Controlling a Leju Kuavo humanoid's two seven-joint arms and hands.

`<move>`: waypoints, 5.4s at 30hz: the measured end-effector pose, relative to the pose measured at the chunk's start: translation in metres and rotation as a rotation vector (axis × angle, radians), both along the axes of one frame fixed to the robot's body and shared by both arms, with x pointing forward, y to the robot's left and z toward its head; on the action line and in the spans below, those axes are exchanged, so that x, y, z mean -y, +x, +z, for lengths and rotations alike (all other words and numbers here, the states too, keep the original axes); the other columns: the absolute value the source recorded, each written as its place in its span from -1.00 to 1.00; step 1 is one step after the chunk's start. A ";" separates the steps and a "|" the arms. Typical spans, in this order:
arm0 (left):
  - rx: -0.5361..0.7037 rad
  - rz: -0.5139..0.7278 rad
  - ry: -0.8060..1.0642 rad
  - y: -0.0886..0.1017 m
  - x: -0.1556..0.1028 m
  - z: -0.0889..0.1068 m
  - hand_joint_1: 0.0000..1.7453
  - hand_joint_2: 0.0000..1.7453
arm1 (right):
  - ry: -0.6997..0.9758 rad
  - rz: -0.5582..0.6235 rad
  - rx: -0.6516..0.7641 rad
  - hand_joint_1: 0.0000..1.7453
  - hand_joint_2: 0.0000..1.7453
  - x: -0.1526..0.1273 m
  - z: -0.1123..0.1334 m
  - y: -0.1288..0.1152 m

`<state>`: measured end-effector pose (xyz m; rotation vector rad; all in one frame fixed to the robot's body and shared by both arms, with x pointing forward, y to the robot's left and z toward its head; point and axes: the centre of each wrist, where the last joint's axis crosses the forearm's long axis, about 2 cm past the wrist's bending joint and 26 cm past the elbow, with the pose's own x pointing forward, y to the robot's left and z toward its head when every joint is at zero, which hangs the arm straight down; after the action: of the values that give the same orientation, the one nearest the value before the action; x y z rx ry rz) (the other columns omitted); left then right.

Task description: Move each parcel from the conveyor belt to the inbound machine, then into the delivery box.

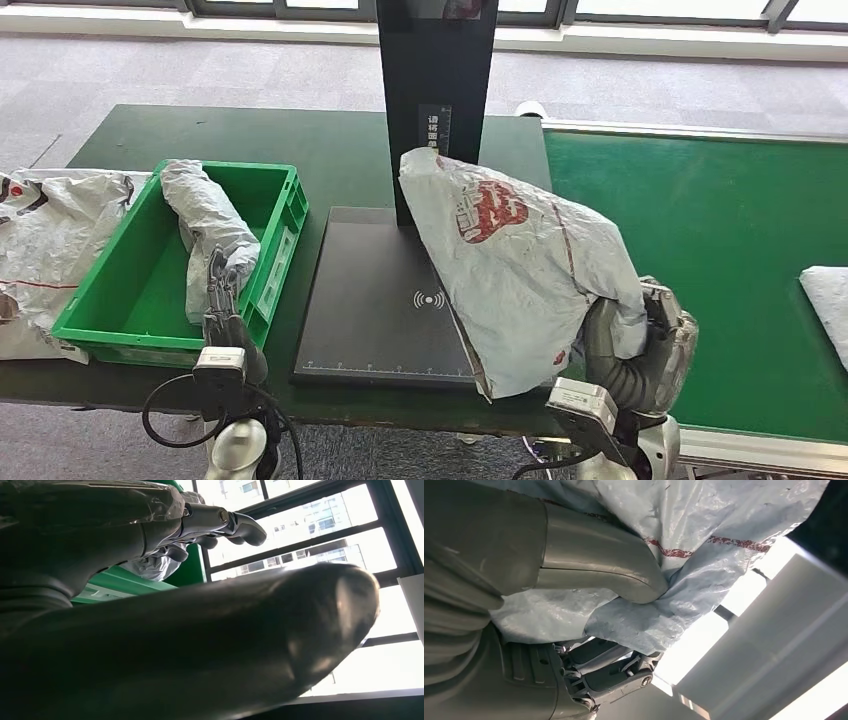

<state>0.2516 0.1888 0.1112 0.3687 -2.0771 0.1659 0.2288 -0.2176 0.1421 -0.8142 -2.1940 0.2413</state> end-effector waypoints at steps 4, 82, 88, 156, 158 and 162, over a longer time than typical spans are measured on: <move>0.001 0.001 -0.006 0.001 0.002 0.001 -1.00 -1.00 | 0.055 0.173 -0.149 1.00 1.00 -0.010 -0.017 0.018; -0.082 -0.107 0.375 0.012 0.033 0.012 -1.00 1.00 | 0.182 0.390 -0.107 -1.00 1.00 0.008 -0.006 0.002; -0.100 -0.221 0.953 0.016 0.075 0.008 -1.00 1.00 | 0.206 0.424 0.005 -1.00 1.00 0.011 0.012 0.002; 0.402 0.194 0.556 0.016 0.022 0.067 1.00 1.00 | 0.203 0.363 0.071 -1.00 1.00 0.017 0.018 -0.025; 0.394 0.274 0.508 0.017 0.002 0.070 1.00 1.00 | 0.203 0.363 0.076 -1.00 1.00 0.017 0.019 -0.023; 0.354 0.405 0.448 0.016 -0.033 0.069 1.00 1.00 | 0.202 0.364 0.078 -1.00 1.00 0.016 0.021 -0.020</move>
<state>0.2681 0.2215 0.1801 1.1019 -2.3586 0.0002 0.2091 -0.2338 0.1635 -0.3145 -2.3850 0.1637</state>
